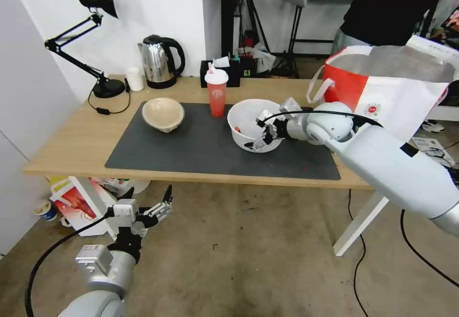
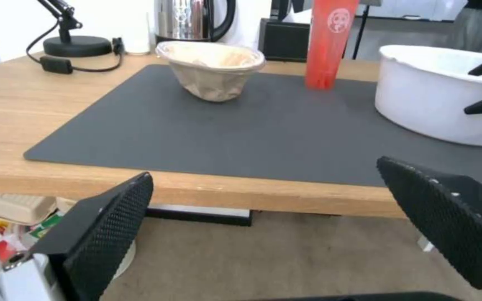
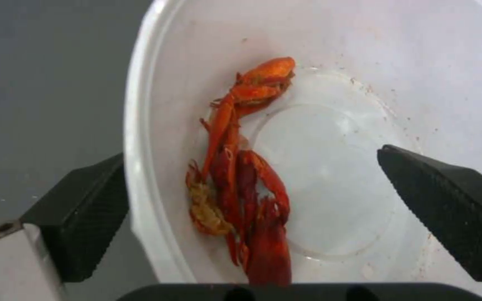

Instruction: Pick up the trash from the table and place it into the takeout bag.

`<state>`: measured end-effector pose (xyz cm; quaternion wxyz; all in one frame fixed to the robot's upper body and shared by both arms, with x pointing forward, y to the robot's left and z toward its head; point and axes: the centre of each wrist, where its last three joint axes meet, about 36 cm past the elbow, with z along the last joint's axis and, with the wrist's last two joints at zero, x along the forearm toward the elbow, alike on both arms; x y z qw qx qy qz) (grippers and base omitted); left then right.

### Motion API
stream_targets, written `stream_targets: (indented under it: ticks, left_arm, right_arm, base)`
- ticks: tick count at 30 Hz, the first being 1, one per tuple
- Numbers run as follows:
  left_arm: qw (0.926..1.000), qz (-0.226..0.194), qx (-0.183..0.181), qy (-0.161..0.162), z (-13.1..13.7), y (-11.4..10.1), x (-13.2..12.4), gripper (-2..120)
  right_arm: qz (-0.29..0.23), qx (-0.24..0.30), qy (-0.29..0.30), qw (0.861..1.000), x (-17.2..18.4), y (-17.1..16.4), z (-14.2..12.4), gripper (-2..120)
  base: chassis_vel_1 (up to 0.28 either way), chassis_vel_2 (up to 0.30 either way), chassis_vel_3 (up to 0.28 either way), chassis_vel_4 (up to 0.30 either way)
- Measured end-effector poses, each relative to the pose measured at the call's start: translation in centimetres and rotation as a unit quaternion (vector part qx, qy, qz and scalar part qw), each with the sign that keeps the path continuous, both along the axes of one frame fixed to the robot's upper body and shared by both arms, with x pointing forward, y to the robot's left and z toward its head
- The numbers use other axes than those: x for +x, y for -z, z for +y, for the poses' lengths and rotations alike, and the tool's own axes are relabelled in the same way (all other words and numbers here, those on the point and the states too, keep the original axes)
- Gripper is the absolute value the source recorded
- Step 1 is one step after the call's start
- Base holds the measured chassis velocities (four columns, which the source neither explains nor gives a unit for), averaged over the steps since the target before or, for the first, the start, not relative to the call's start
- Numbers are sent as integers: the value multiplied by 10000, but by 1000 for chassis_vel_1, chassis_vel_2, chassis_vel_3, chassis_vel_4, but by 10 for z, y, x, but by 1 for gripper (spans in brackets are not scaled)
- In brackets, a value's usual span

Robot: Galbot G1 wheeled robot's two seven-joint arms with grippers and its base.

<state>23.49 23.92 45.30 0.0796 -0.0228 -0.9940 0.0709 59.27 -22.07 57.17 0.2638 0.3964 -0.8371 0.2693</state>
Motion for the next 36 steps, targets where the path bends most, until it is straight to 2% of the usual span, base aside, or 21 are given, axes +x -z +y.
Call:
stream_targets:
  ticks: [14,16,19,20,24,25,28,30,32,34,36]
  left_arm:
    - [10000,-24,12,0,0,0,1,100]
    - [10000,-27,13,-1,1,0,1,100]
    - [10000,-42,12,0,0,-1,1,100]
    - [10000,-42,12,0,0,-1,1,100]
    - [10000,-64,0,15,-1,-2,2,100]
    - [10000,-64,0,15,-1,-2,2,100]
    - [10000,-73,-15,26,-2,-2,2,100]
    - [10000,-77,-18,29,-2,-2,2,100]
    - [10000,-85,-20,31,-2,-2,2,100]
    - [10000,-87,-20,33,-2,-2,2,100]
    - [9999,-97,-21,36,-3,-2,3,100]
  right_arm:
    - [32,-4,-78,10000,3,4,12,100]
    - [37,0,-81,10000,3,4,12,96]
    - [56,27,-80,9999,4,4,13,83]
    - [56,27,-80,9999,4,4,13,83]
    - [82,79,-48,9999,3,6,13,64]
    - [82,79,-48,9999,3,6,13,64]
    - [82,89,-32,9999,3,6,14,50]
    - [79,93,-29,9999,3,6,14,47]
    - [67,106,-12,9999,4,6,14,35]
    - [63,115,-4,9999,4,6,15,32]
    - [55,139,16,9999,4,5,15,22]
  base:
    - [0,0,0,0]
    - [0,0,0,0]
    - [0,0,0,0]
    - [0,0,0,0]
    - [0,0,0,0]
    - [0,0,0,0]
    - [0,0,0,0]
    - [0,0,0,0]
    - [0,0,0,0]
    - [0,0,0,0]
    - [0,0,0,0]
